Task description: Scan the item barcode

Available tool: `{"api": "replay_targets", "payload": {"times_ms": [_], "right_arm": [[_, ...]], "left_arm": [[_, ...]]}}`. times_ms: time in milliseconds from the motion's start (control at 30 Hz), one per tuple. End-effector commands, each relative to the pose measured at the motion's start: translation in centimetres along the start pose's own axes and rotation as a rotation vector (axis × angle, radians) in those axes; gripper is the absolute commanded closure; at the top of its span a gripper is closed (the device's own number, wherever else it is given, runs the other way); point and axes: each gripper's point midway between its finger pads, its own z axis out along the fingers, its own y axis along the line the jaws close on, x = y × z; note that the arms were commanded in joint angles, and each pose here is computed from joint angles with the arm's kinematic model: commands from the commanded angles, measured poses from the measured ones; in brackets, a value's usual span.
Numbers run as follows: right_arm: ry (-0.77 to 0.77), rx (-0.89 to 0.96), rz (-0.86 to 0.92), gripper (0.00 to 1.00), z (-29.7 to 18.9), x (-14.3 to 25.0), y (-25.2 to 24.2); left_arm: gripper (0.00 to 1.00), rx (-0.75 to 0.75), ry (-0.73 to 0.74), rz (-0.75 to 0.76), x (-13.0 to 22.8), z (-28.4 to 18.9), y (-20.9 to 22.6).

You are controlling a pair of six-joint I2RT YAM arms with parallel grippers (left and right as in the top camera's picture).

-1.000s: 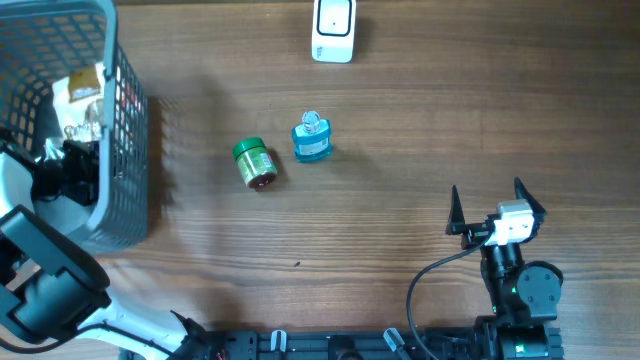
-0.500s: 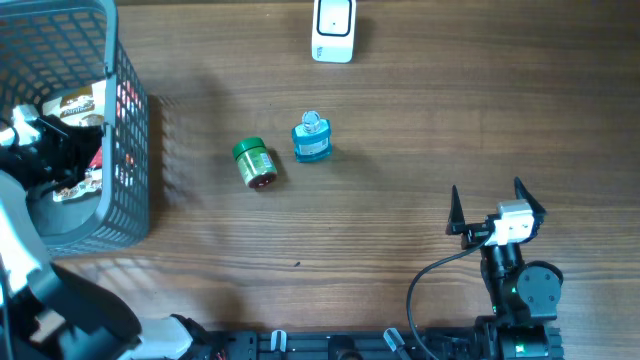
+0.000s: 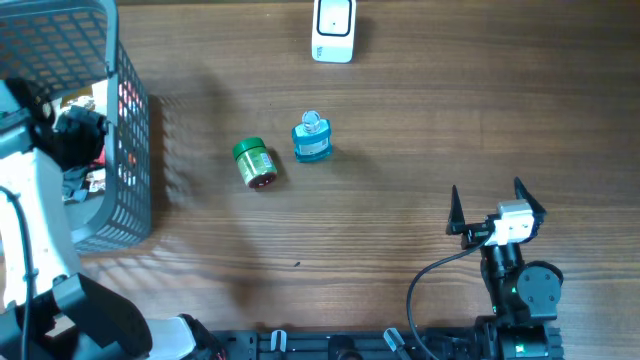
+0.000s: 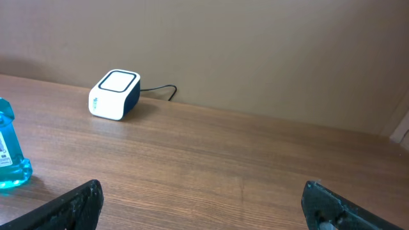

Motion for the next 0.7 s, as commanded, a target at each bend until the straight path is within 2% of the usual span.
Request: {"api": "replay_targets", "payload": {"times_ms": [0, 167, 367, 600, 667], "right_arm": [[-0.004, -0.017, -0.013, 0.0, 0.0, -0.1, 0.3], [-0.004, -0.017, -0.013, 0.0, 0.0, -0.1, 0.3], [-0.004, -0.017, -0.013, 0.0, 0.0, -0.1, 0.3], [-0.004, -0.017, -0.012, 0.0, 0.0, -0.1, 0.3], [-0.004, -0.017, -0.012, 0.0, 0.0, -0.1, 0.3]], "left_arm": [[0.0, -0.089, -0.163, -0.205, -1.2, -0.4, -0.1], [0.0, -0.112, -0.187, -0.433, -1.2, 0.6, 0.4], [0.01, -0.129, -0.252, -0.542, -2.5, 0.6, 1.3], [0.0, -0.132, -0.235, -0.585, -3.9, 3.9, 1.7], [0.01, -0.114, -0.185, -0.535, -3.6, 5.8, 0.9]]}}
